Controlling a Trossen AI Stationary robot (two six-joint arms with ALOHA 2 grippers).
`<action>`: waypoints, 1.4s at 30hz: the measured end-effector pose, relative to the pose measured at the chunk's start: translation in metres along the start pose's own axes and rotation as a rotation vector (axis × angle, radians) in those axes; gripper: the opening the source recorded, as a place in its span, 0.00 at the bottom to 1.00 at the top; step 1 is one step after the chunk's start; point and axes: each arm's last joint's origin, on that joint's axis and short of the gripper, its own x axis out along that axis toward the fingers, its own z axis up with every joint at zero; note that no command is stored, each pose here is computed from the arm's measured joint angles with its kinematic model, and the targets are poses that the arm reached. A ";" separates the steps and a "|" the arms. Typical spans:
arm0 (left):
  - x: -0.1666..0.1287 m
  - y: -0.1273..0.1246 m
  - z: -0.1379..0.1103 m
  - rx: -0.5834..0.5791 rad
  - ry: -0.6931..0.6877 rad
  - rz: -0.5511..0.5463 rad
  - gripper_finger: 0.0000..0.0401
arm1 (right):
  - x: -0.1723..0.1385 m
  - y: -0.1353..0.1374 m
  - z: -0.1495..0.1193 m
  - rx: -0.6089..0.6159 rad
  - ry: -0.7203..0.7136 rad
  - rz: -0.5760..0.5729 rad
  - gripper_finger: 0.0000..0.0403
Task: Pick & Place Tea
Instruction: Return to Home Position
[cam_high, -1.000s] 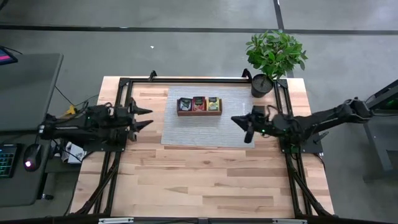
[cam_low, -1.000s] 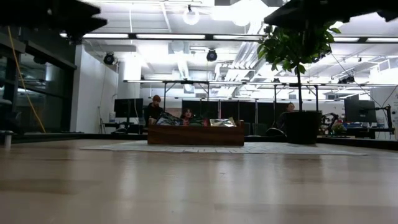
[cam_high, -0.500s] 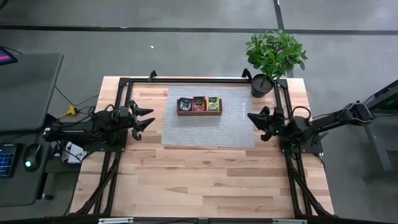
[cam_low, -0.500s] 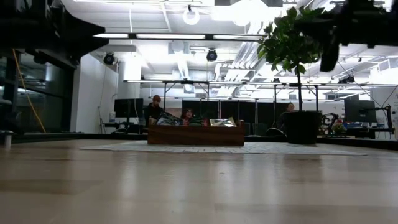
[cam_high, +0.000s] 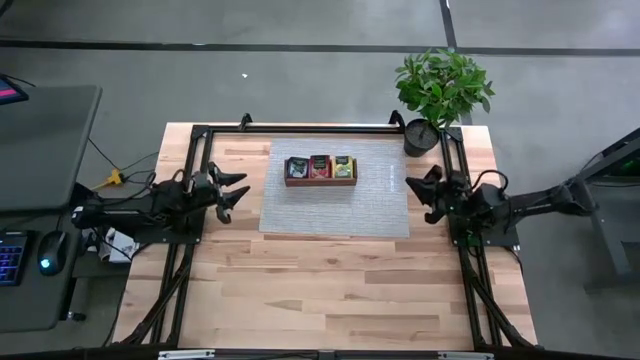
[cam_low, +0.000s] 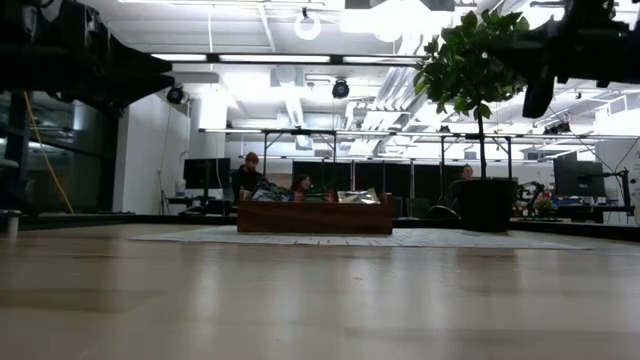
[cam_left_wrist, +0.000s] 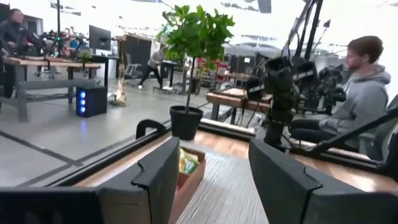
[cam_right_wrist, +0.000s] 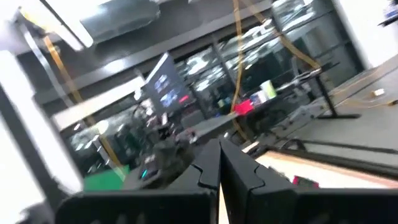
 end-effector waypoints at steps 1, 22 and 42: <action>0.000 0.000 0.000 0.003 -0.003 -0.006 0.47 | 0.000 -0.002 -0.001 -0.001 0.022 0.013 0.00; -0.001 -0.003 -0.010 0.399 0.102 -0.147 0.35 | -0.019 -0.025 -0.026 -0.129 0.451 0.076 0.00; -0.001 -0.004 -0.011 0.502 0.104 -0.200 0.35 | -0.019 -0.025 -0.027 -0.358 0.457 0.164 0.00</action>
